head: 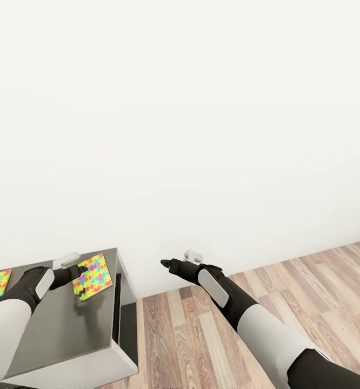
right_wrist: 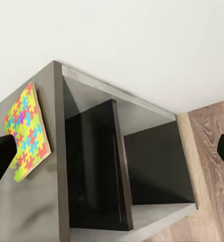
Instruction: Put all the toys in the child's room - the three board games (two on the bed and one on the table), the two jigsaw puzzles on the table, and the tennis ball on the table - inside the toy box on the table in the child's room.
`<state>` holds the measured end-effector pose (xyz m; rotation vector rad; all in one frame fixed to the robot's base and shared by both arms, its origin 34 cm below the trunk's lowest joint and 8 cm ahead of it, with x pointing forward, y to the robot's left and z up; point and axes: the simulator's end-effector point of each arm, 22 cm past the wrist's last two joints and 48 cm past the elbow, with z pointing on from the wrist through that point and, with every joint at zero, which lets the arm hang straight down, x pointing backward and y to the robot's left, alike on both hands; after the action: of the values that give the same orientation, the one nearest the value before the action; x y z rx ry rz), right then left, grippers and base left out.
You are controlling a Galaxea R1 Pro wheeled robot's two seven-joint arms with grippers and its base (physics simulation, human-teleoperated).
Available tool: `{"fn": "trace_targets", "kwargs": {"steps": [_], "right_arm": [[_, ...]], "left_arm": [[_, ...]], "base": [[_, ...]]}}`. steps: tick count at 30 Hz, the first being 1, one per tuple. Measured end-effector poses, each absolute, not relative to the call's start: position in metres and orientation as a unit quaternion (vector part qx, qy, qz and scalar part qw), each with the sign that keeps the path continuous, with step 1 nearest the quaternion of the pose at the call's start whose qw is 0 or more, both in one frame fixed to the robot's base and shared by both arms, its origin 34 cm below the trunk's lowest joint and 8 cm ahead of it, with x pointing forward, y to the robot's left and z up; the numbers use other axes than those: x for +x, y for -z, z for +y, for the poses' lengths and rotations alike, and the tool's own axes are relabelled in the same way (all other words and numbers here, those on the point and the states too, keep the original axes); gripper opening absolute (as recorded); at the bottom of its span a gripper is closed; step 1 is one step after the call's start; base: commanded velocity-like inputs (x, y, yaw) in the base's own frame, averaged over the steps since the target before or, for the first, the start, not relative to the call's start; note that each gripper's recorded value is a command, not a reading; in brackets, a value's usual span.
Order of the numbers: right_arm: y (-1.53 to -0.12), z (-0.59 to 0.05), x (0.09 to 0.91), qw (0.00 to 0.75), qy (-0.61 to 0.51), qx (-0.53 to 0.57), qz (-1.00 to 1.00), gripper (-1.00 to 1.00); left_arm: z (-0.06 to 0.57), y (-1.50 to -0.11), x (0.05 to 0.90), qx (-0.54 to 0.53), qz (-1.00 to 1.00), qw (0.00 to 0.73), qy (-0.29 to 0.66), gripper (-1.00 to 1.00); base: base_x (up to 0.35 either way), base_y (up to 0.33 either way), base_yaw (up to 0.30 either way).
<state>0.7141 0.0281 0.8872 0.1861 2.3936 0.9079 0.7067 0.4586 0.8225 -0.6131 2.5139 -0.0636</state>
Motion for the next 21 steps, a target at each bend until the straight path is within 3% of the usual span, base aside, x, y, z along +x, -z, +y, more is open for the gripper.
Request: {"fn": "trace_targets", "kwargs": {"steps": [21], "right_arm": [[-0.866, 0.028, 0.71, 0.268, -0.338, 0.075, 0.899, 1.0]], "left_arm": [[0.451, -0.807, 0.708, -0.22, 0.935, 0.274, 0.042, 1.0]], "base": [[0.0, 0.0, 0.0]]}}
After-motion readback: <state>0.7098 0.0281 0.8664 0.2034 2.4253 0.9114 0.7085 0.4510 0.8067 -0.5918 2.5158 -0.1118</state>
